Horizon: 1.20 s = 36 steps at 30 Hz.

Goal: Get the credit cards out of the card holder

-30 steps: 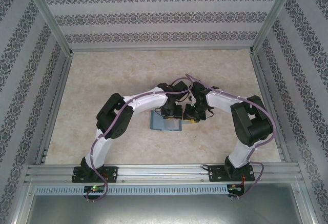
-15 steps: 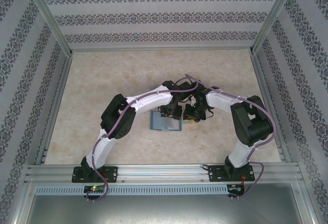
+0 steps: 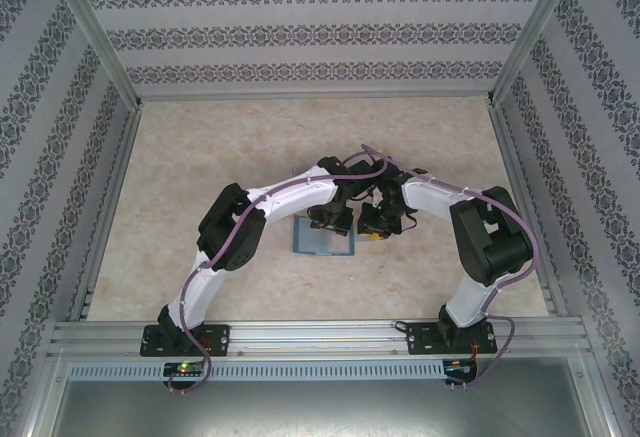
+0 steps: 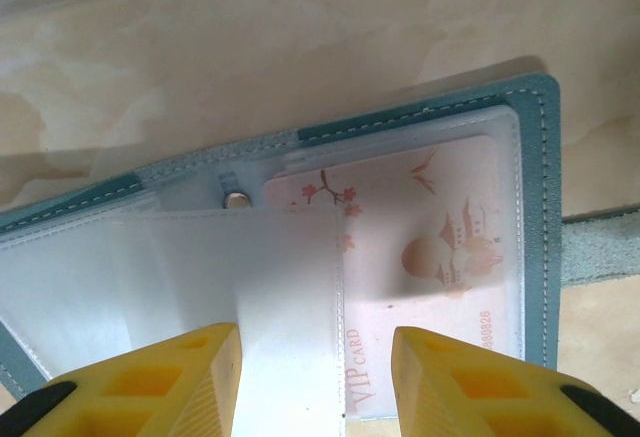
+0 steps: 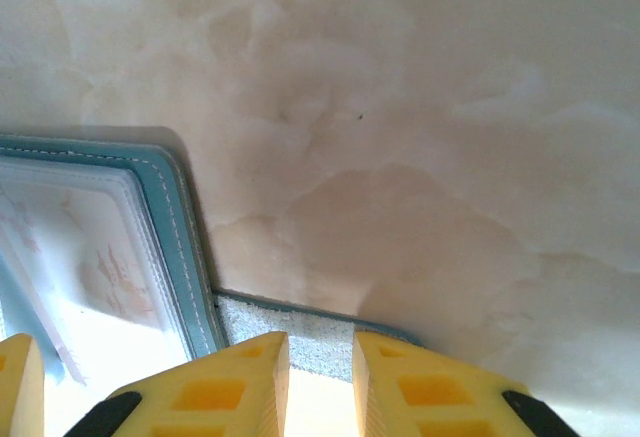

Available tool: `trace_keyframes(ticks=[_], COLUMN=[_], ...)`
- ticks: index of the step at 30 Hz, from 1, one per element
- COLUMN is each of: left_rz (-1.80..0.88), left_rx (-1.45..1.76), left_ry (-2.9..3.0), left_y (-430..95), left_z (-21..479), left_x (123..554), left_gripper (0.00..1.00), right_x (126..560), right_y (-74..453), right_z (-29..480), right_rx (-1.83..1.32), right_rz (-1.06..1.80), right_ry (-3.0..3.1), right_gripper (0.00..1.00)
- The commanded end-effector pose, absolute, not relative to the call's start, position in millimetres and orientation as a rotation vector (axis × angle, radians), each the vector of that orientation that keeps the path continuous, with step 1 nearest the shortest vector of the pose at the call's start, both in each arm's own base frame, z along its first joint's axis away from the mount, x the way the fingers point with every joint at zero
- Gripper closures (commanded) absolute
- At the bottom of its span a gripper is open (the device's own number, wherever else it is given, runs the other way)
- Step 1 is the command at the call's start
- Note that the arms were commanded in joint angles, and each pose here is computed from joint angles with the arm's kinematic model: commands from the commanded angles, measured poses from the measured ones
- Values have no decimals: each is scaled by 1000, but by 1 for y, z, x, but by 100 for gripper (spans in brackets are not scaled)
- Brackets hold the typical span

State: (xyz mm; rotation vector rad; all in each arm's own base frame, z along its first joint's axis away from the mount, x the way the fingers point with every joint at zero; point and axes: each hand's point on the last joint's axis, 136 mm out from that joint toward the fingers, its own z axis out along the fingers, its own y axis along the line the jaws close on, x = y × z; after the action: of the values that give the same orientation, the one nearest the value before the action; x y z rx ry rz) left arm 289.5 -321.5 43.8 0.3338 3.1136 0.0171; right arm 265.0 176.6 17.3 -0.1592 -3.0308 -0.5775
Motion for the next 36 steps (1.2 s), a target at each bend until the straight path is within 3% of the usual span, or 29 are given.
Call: trace_keyframes(ticks=[1,13,24,36], left_rz=[104,114,101,8], left_rx=[394,394,387,353], left_ry=[3138,3110,3072,3016], left_y=[-313,-308,-308,-314], left_z=[44,59,75,95], left_x=[281,281,286,292], left_gripper=[56,61,79,90], right_x=[261,261,261,261], right_y=[171,171,171,170], right_z=[10,11,12,12], right_rx=[-161,-163,-160,-164], right_rz=[-528,-527,-523,-513], right_ry=[-3012,-3014,-3015,-3015], right_gripper=[75,75,75,75])
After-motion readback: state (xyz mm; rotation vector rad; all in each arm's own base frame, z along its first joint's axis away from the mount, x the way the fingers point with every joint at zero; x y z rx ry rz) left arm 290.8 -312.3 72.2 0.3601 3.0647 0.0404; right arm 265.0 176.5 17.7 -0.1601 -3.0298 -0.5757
